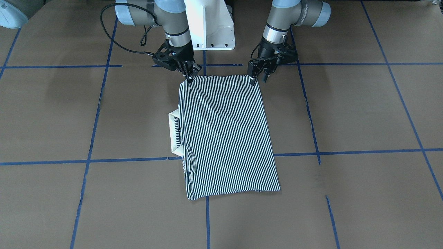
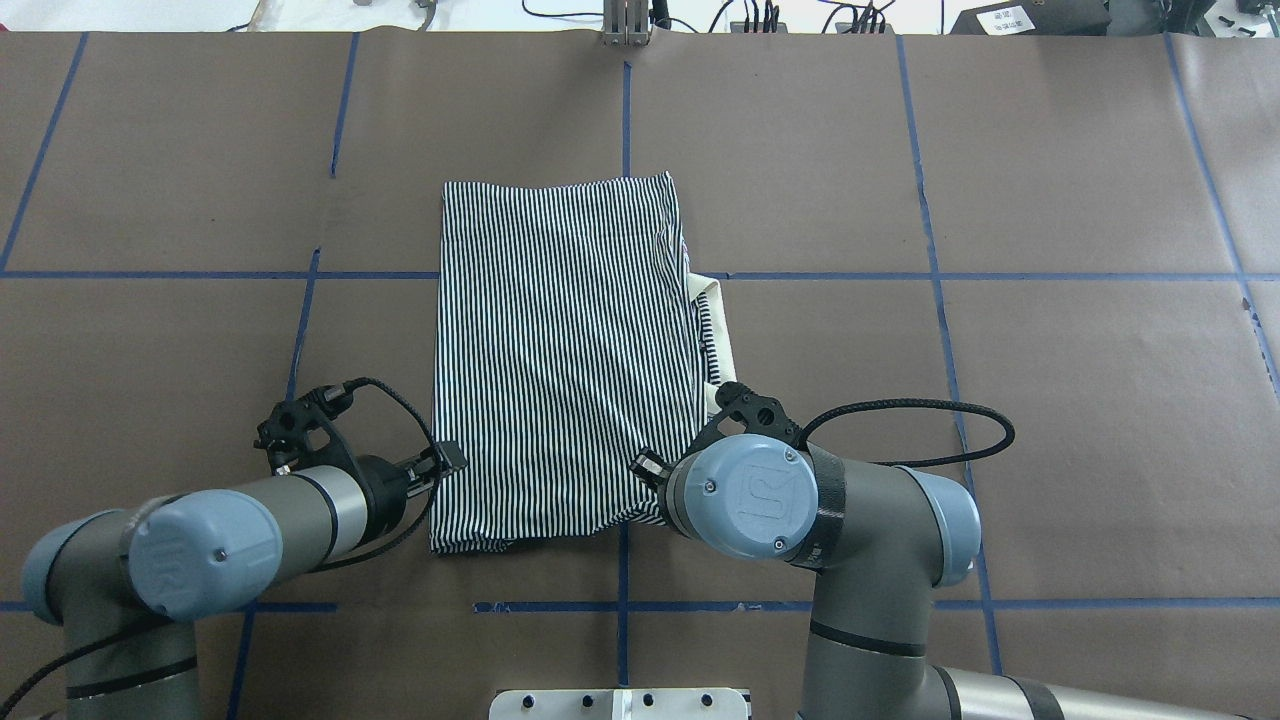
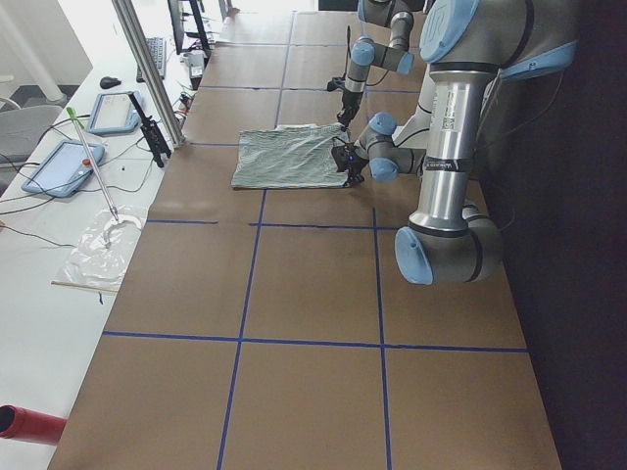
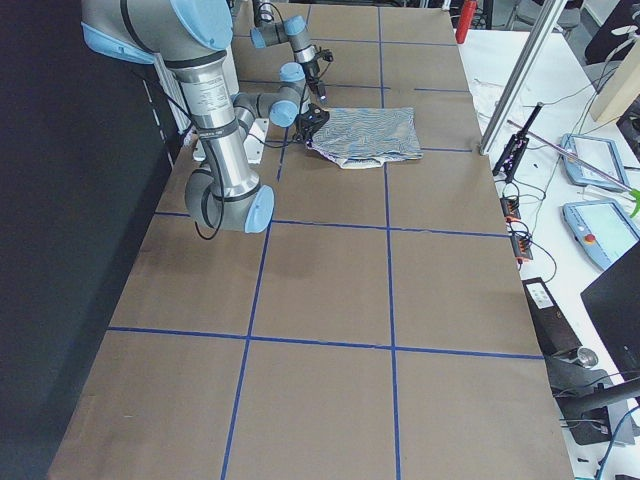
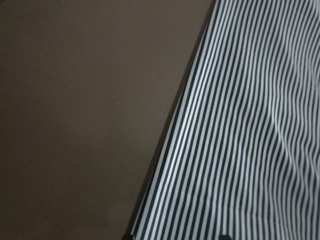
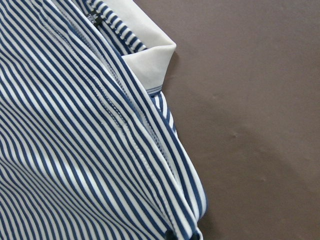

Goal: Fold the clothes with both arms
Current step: 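Lower the left gripper to the near corner while the right gripper holds the other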

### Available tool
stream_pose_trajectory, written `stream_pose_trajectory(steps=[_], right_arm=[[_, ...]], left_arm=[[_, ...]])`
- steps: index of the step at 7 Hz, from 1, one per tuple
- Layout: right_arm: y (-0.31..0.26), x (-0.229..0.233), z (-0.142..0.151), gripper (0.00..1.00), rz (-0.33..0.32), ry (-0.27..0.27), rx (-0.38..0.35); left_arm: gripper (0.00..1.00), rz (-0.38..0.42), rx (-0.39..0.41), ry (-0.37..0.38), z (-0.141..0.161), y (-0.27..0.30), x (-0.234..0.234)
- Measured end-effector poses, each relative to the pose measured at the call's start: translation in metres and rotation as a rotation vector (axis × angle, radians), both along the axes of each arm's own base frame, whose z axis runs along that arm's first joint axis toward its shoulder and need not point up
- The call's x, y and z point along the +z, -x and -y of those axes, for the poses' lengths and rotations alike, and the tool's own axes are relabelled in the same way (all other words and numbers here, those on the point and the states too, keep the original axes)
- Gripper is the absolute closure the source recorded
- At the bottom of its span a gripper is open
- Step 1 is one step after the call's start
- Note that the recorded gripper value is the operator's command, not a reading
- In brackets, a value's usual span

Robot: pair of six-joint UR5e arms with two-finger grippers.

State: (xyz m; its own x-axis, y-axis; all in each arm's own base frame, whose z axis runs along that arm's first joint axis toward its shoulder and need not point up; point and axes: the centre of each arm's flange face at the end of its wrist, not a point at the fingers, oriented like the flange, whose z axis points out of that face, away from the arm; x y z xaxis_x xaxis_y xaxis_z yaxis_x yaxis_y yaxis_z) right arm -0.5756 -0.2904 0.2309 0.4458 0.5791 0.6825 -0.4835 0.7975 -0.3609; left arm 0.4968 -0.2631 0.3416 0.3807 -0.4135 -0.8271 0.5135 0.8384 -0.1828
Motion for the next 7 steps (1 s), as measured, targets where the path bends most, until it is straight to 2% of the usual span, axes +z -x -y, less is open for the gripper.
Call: stream_pose_trajectory(steps=[2,4,6,7], right_arm=[[0.000,0.000,-0.001,1.00,-0.001,0.000,-0.002],[0.000,0.000,-0.001,1.00,0.000,0.000,-0.003],[0.001,-0.001,-0.001,1.00,0.001,0.000,-0.003],[0.001,-0.002,-0.001,1.00,0.003,-0.001,-0.004]], left_arm=[[0.39,0.013,0.016,0.007,-0.012,-0.006,0.002],[0.48,0.015,0.031,0.009,-0.020,-0.010,0.002],[0.49,0.015,0.041,0.009,-0.026,-0.013,0.002],[0.57,0.016,0.045,0.009,-0.028,-0.014,0.002]])
